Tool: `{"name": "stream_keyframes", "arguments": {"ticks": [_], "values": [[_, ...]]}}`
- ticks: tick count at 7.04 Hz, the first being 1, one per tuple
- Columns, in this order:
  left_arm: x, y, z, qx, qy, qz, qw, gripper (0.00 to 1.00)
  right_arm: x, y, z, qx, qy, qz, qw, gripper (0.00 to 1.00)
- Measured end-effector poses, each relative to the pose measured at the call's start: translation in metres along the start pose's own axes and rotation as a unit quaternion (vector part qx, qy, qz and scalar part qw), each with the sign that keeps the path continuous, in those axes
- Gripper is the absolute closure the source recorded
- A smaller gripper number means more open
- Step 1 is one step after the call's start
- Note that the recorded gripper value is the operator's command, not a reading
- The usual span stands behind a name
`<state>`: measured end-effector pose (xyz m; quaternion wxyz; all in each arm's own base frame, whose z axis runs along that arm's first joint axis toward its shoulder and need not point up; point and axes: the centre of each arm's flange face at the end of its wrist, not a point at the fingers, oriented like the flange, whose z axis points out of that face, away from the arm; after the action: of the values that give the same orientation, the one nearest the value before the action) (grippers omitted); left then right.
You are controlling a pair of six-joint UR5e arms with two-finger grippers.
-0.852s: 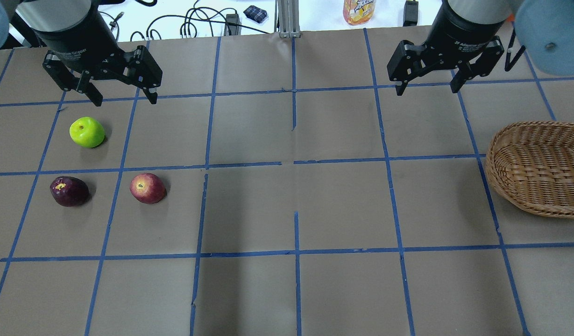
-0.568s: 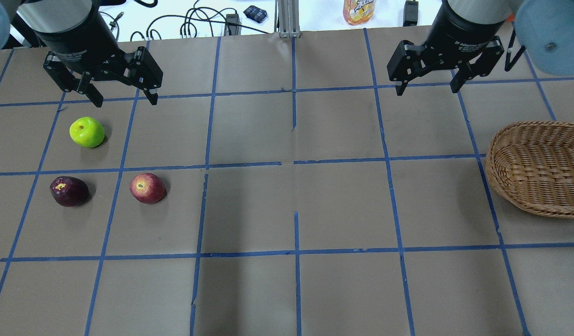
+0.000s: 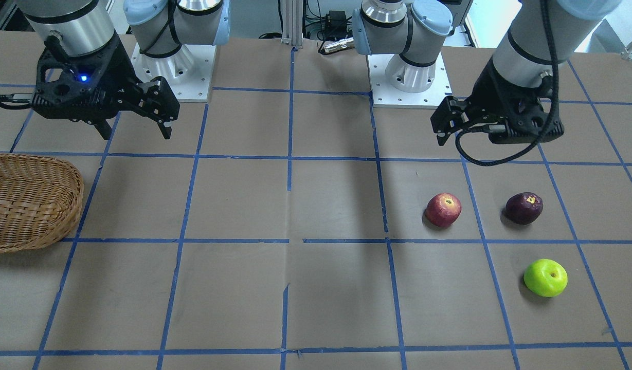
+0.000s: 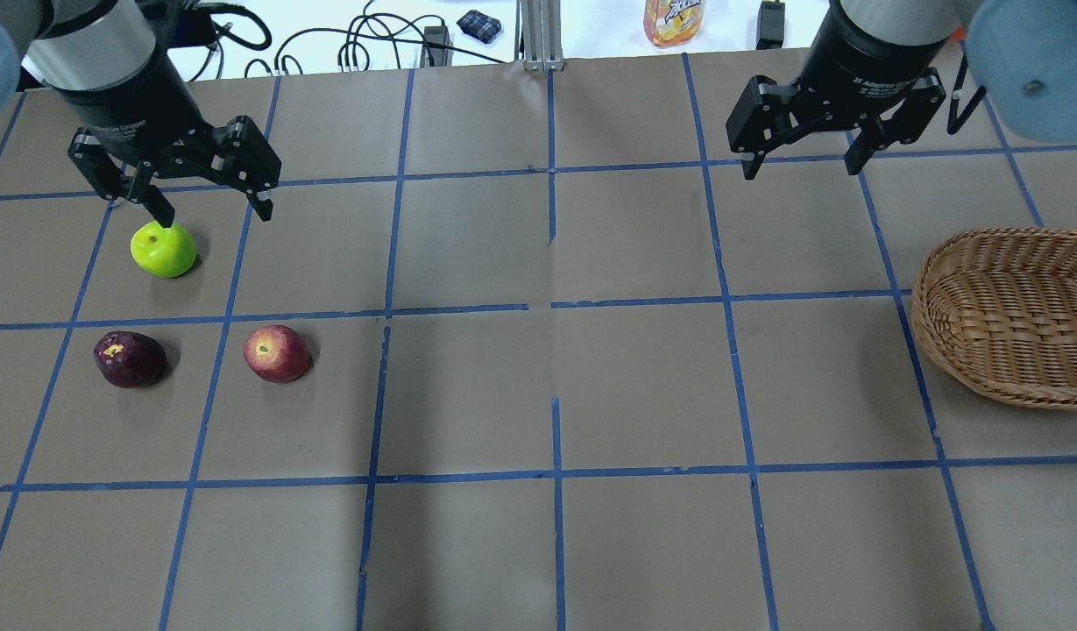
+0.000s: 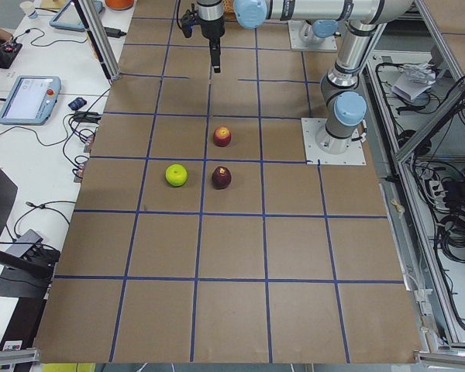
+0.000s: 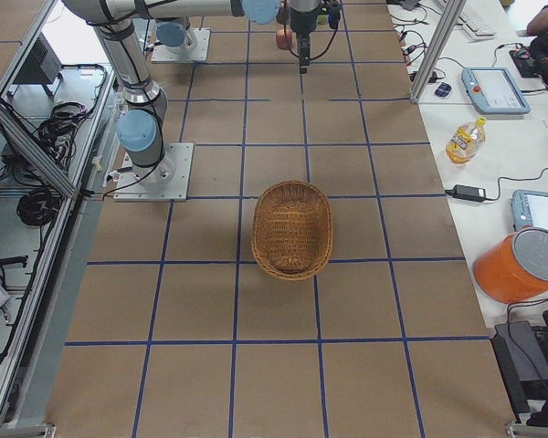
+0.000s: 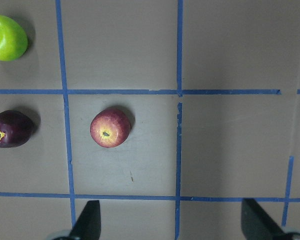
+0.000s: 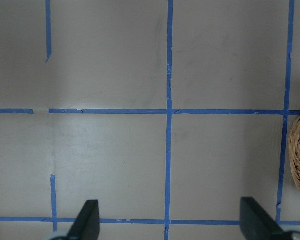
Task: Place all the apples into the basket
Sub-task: 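Reach the left gripper down and grasp the red apple, then carry the red apple to the table center and release it with the left gripper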
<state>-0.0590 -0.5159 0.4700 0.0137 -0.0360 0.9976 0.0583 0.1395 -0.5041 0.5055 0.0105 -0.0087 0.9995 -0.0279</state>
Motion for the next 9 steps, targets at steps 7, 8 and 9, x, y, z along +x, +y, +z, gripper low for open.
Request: {"name": "stream_keyframes", "arguments": {"ticks": [7, 8, 9], "values": [[-0.066, -0.008, 0.233, 0.017, 0.056, 0.02, 0.9981, 0.0, 0.0, 0.0, 0.0, 0.0, 0.0, 0.0, 1.0, 0.0], [-0.066, -0.009, 0.25, 0.021, 0.056, 0.022, 0.998, 0.0, 0.0, 0.0, 0.0, 0.0, 0.0, 0.0, 1.0, 0.0], [-0.067, -0.009, 0.265, 0.03, 0.054, 0.026, 0.9978, 0.0, 0.0, 0.0, -0.001, 0.0, 0.0, 0.0, 1.0, 0.0]]}}
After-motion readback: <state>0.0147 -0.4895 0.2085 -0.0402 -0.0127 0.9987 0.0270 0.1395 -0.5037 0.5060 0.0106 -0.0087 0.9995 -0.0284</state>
